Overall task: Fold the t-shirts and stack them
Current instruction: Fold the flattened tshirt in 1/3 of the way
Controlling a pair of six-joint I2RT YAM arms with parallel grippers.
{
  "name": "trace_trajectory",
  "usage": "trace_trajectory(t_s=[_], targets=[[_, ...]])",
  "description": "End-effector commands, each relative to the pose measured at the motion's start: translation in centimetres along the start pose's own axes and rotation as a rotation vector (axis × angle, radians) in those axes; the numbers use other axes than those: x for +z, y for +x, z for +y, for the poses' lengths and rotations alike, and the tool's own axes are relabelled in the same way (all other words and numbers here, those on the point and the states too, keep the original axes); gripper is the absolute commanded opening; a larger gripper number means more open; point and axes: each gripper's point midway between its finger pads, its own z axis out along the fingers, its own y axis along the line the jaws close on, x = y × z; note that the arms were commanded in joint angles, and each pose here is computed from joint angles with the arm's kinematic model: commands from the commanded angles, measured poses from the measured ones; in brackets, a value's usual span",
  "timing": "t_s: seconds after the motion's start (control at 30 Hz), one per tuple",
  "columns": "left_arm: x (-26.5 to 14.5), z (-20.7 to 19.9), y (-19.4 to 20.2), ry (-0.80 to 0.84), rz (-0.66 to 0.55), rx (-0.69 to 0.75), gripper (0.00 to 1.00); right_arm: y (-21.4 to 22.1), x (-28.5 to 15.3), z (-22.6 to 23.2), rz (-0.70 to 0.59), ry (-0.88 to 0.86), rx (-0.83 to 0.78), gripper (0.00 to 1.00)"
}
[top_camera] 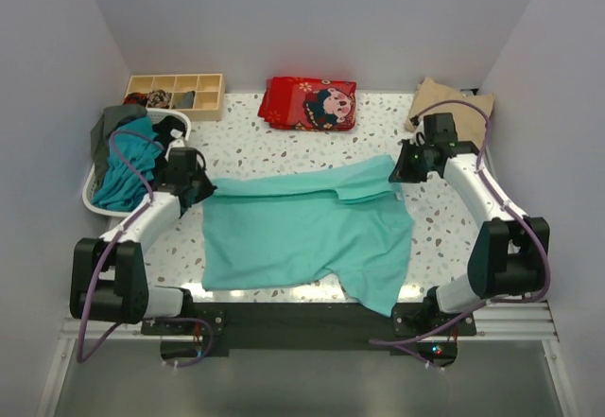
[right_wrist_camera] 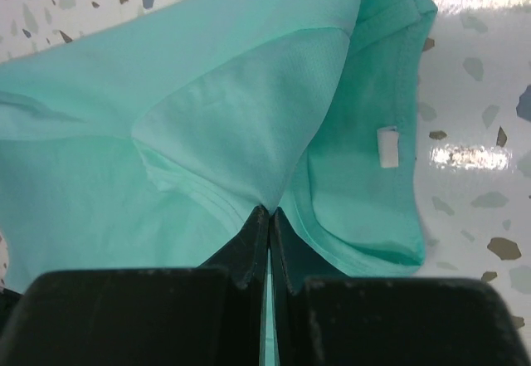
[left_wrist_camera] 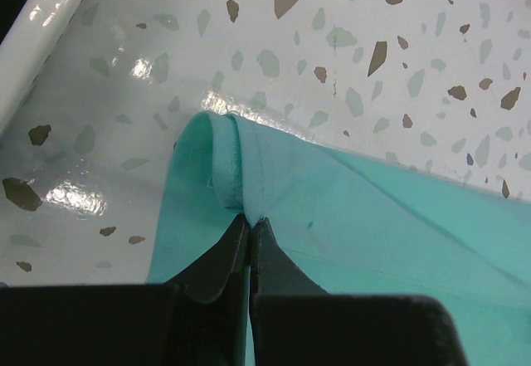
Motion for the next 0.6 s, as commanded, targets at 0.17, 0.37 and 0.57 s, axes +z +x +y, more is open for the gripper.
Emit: trace_trajectory(t_s=[0.17,0.37,0.57], targets=[[-1.2,1.3,1.8,-0.022,0.039,-0.014,0.0,4.4,0.6,-3.3,0.102,0.122,-0.009,0.0],[-0.6,2.7,5.1,-0.042,0.129,-0.009,0.42,4.7,1.3,-4.4,0.105,0.168,-0.008,0.3],[-1.2,2.9,3.5,-0.077,0.085,0.008,0.68,0.5,-1.1,-3.7,-0.04,0.198,-0.032,0.49]])
